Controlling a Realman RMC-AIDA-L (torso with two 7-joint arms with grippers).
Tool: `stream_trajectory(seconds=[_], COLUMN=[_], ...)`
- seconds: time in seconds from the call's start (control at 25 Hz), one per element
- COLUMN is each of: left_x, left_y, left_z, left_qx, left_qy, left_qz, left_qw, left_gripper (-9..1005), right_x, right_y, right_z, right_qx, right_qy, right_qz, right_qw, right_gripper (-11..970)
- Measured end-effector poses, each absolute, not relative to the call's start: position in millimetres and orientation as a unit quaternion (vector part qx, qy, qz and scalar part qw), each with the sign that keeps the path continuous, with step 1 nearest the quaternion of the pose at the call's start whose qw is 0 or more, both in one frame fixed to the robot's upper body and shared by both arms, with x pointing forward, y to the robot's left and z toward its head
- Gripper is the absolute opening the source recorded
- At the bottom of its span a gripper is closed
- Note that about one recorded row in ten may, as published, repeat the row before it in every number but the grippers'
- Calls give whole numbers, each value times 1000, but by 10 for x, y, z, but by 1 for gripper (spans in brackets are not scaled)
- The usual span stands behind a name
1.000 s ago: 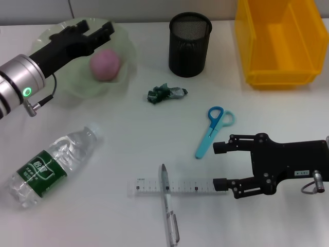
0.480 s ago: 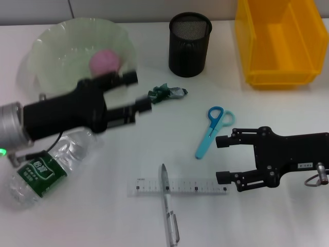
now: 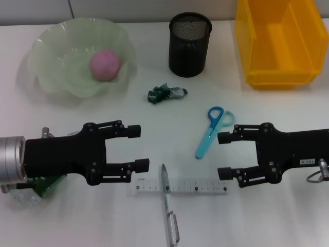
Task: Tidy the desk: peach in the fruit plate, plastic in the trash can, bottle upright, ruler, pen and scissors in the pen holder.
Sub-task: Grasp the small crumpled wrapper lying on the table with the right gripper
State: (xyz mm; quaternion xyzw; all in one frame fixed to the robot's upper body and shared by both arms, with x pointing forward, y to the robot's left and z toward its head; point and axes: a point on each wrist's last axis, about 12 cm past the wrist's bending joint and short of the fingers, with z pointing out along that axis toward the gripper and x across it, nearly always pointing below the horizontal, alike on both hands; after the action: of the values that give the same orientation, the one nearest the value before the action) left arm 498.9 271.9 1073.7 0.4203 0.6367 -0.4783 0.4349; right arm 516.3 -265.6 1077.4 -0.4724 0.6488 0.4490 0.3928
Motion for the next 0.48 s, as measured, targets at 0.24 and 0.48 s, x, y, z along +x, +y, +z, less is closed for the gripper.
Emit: stream_trajectory(seconds=[0.24, 0.48], left_x=[4968, 4972], left_y=[2678, 2662], left_z=[10710, 10695], left_qx=[424, 427], left_qy=[634, 634], left_qz=[-479, -474], left_qw=[435, 437], left_gripper=[797, 797], right_x=[5253, 5456], right_y=[-2672, -2721], right_z=[10894, 11165], right_qx=[-459, -445], right_qy=[662, 688], right_qz=[454, 445], right_qw=[381, 360], right_gripper=[823, 823])
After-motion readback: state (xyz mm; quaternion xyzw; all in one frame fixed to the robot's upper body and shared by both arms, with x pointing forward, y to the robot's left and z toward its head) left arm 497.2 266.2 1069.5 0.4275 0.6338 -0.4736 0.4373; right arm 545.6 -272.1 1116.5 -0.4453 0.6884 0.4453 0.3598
